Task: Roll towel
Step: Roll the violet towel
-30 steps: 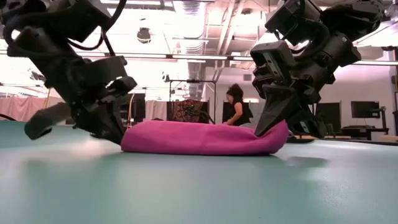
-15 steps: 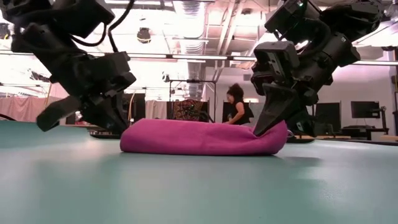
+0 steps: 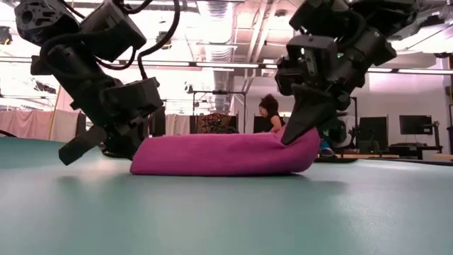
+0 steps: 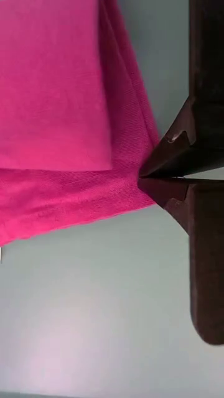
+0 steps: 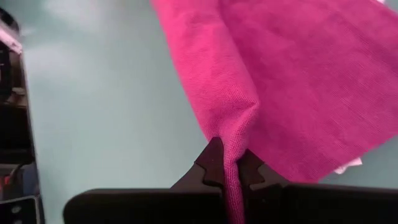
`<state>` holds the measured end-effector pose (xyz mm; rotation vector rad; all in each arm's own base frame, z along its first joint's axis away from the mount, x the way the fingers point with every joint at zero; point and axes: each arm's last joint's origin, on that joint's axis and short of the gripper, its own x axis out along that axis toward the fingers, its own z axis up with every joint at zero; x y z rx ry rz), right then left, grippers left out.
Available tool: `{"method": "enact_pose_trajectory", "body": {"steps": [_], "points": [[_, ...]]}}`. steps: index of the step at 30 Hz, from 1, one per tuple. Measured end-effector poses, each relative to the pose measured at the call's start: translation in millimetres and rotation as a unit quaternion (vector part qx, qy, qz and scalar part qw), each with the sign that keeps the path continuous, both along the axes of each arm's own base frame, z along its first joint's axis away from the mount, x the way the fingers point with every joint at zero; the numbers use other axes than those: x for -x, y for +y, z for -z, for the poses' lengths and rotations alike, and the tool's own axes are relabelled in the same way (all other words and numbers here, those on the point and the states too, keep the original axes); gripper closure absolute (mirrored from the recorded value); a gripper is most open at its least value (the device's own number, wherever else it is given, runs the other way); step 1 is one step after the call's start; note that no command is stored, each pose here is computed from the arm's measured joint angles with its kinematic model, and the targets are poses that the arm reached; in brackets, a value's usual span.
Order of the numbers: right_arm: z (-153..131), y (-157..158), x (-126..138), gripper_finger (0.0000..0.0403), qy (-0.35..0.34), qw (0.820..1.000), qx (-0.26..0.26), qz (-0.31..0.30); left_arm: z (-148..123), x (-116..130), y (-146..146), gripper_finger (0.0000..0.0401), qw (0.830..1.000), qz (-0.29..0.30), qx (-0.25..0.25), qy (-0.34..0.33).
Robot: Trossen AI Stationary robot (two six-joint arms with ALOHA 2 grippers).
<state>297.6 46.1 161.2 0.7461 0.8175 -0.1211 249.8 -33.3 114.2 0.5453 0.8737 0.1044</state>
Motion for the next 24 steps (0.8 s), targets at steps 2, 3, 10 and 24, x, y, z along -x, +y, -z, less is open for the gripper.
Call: {"method": "enact_pose_trajectory", "body": {"steps": [2,3,10,24], "points": [[0.1,-3.5,-0.4,0.0388,0.000,1.000,0.000,0.005,-0.4,-0.6,0.1,0.0401,1.000,0.005,-0.004,-0.002],[0.0,-4.8,-0.7,0.0388,0.000,1.000,0.000,0.007,-0.9,-1.3,-0.1,0.0401,1.000,0.009,-0.007,-0.005],[-0.3,-8.5,-1.4,0.0388,-0.001,1.000,-0.008,0.003,-3.5,-4.5,-0.5,0.0401,0.999,0.028,-0.026,-0.018],[0.0,-7.7,-0.8,0.0388,0.000,1.000,-0.007,-0.019,-17.3,-3.6,2.4,0.0401,0.995,-0.001,-0.090,-0.045]]}}
